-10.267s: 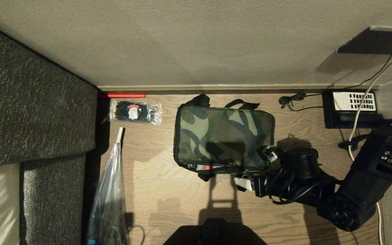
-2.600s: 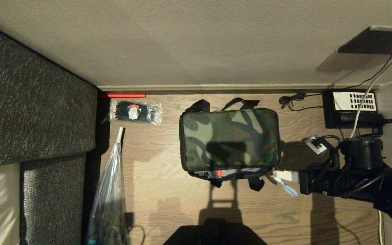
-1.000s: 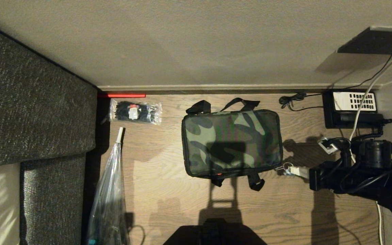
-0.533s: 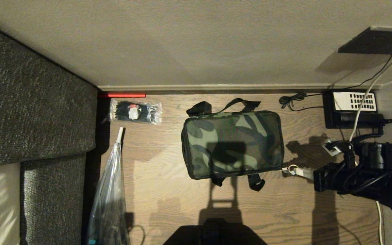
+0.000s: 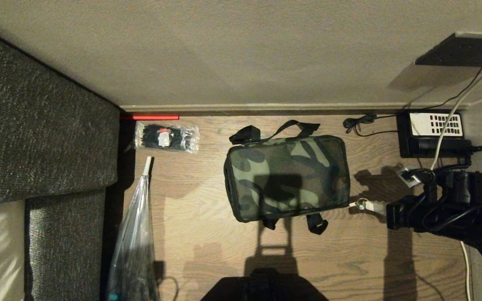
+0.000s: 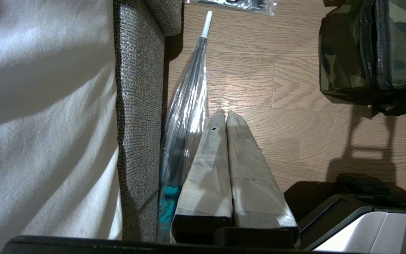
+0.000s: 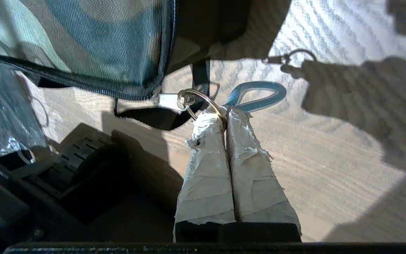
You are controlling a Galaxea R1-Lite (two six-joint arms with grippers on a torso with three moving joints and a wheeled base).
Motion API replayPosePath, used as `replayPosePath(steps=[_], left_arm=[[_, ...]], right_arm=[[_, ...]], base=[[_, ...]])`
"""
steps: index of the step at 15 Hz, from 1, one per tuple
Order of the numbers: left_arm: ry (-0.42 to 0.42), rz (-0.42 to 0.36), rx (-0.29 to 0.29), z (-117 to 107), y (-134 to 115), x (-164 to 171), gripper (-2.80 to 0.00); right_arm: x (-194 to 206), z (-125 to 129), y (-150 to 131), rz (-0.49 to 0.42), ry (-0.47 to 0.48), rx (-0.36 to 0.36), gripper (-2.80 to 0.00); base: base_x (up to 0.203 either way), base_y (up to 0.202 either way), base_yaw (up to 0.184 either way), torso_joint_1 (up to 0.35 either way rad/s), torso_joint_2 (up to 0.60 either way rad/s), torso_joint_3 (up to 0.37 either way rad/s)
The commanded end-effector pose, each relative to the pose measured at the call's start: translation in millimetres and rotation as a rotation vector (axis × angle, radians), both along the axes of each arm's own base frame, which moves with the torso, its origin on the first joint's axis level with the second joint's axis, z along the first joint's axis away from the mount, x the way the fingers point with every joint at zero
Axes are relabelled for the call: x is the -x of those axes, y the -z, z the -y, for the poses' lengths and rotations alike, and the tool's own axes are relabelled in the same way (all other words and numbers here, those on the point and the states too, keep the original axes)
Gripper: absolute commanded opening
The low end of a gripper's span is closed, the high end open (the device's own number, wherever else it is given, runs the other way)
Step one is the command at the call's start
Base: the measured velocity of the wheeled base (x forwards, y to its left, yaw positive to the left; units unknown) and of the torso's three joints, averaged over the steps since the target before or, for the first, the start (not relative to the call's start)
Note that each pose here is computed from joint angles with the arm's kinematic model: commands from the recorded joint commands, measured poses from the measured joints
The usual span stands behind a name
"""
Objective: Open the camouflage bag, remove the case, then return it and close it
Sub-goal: Open the top of the storage box
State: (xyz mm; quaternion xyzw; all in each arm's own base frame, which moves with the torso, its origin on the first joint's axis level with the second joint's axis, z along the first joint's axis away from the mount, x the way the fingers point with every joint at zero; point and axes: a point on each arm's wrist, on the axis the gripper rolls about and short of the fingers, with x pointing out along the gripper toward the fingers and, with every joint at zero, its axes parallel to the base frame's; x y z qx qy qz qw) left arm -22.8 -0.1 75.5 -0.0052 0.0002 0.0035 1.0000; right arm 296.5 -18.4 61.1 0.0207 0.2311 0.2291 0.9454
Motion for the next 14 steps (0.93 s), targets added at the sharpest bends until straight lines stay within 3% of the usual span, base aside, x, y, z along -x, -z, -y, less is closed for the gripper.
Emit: replayPosePath(steps=[1, 3, 14], left_arm=[[-0.001, 0.0, 0.0, 0.0, 0.5, 0.0, -2.8], [-0.001, -0.001, 0.0, 0.0, 0.9, -0.1, -2.8], [-0.001, 0.0, 0.0, 0.0, 0.5, 0.0, -2.8]], right_arm=[[-4.5, -3.8, -6.4, 0.037, -0.033, -0.011, -2.8], [-6.7, -6.0, -9.1, 0.053, -0.075, -0.03, -2.8], [-36.5, -4.3, -18.2, 0.142, -0.082, -0.022, -2.8]], base=[[0.0, 0.0, 0.0, 0.0, 0.0, 0.0], [0.0, 0.0, 0.0, 0.0, 0.0, 0.0], [0.0, 0.0, 0.0, 0.0, 0.0, 0.0]])
